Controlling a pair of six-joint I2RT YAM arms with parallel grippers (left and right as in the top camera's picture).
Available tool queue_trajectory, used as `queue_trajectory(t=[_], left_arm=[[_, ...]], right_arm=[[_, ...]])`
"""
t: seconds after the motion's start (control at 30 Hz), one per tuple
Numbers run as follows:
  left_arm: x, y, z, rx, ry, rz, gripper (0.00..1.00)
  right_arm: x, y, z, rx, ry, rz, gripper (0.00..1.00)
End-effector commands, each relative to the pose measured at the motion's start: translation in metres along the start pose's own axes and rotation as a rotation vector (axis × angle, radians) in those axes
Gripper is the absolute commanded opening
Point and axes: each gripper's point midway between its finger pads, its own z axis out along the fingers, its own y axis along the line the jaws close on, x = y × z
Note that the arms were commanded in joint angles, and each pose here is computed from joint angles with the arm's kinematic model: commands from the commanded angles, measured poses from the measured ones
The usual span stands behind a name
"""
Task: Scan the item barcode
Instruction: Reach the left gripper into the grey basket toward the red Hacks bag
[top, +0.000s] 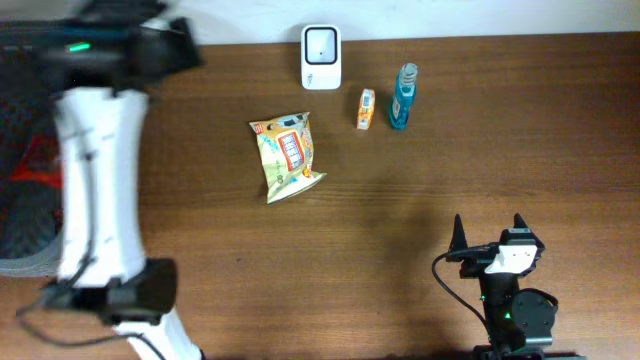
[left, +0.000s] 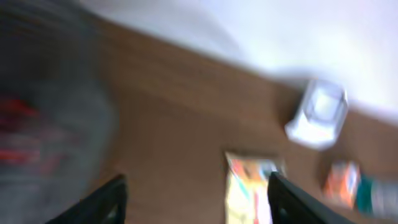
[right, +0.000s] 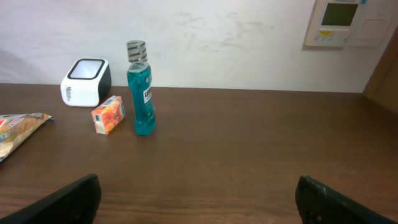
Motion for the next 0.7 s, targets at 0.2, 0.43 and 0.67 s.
queue_trajectory(t=[0.2, 0.43, 0.67], left_arm=[[-0.024, 0.201, -0.018, -0.337, -0.053, -0.332, 0.88], [0.002, 0.255, 0.028, -0.427, 0.079, -0.404, 0.88], [0.046, 0.271, 0.097, -0.462, 0.277, -0.407, 0.87]], right_arm=[[0.004, -0.003, 0.000, 0.017, 0.009, 0.000, 0.99], [0.004, -0.003, 0.000, 0.017, 0.009, 0.000, 0.98], [0.004, -0.003, 0.000, 0.017, 0.009, 0.000, 0.98]])
